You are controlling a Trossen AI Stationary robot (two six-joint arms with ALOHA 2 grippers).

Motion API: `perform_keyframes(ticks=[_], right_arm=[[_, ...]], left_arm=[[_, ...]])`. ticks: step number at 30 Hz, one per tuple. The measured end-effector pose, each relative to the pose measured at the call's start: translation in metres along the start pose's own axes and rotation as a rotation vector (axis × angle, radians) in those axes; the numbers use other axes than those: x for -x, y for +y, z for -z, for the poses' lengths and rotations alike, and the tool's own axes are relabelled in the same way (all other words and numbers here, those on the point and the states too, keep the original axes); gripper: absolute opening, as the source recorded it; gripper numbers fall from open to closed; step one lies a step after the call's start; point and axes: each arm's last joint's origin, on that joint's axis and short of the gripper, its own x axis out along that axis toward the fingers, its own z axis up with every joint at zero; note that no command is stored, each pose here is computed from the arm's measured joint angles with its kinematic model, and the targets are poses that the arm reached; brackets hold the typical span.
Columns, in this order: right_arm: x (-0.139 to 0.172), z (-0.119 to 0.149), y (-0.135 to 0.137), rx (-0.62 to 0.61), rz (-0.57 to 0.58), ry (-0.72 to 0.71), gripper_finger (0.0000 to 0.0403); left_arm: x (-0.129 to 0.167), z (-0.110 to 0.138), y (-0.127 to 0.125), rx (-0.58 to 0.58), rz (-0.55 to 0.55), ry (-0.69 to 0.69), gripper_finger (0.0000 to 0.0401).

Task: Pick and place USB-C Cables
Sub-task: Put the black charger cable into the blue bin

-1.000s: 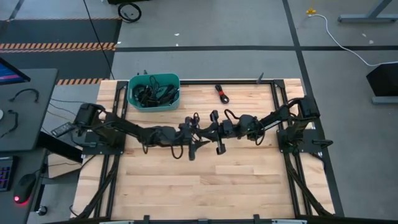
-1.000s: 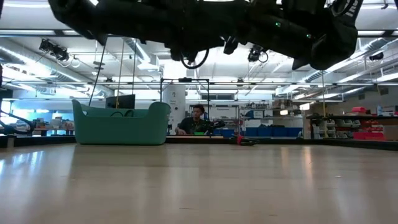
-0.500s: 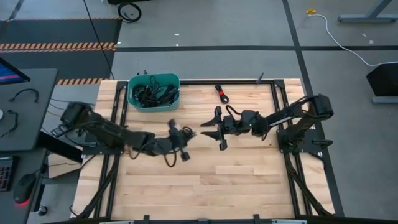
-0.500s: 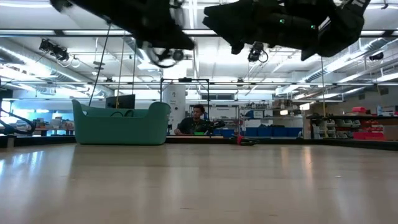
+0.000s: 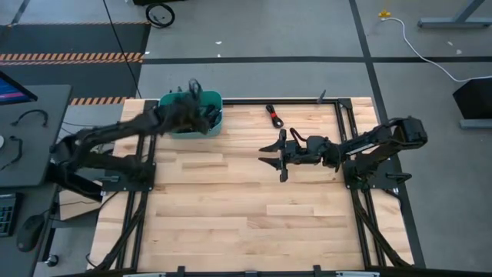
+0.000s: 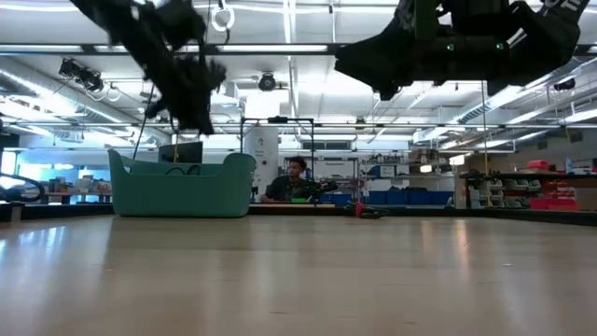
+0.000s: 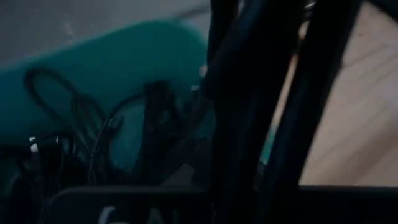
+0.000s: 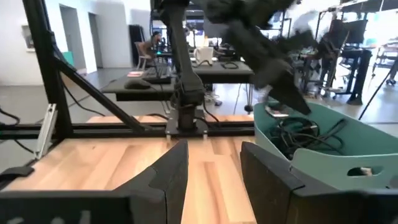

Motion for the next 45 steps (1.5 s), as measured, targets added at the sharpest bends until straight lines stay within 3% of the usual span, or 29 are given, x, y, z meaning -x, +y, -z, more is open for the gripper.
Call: perform_keyframes(ticks=[5,8,12,16,24,31,36,45], right_arm=[[0.000,0.005,0.001,-0.028,-0.008,0.012,0.0151],[0.000,0.006,0.004,-0.032,-0.016,0.017,0.0151],[-0.001,0.007,0.005,-0.024,-0.020,0.026,0.0151],[-0.001,0.008,0.005,-0.020,-0.019,0.029,0.0151],[-0.001,0.008,0.005,-0.019,-0.020,0.029,0.0151],[-0.001,0.009,0.005,-0.018,-0.020,0.040,0.0151],[-0.001,0.011,0.005,-0.041,-0.020,0.063,0.0151],[-0.001,0.014,0.005,-0.073,-0.018,0.096,0.0151]], left_arm=[[-0.048,-0.004,0.059,0.126,-0.080,0.173,0.0025],[-0.066,0.001,0.075,0.172,-0.043,0.262,0.0050],[-0.075,0.008,0.077,0.189,0.063,0.348,0.0087],[-0.072,0.009,0.076,0.164,0.075,0.410,0.0132],[-0.048,-0.035,0.063,0.066,0.048,0.464,0.0200],[-0.044,-0.061,0.053,-0.007,-0.165,0.272,0.0169],[-0.062,-0.046,0.055,0.030,-0.181,0.283,0.0125],[-0.076,-0.029,0.042,-0.014,-0.162,0.342,0.0071]])
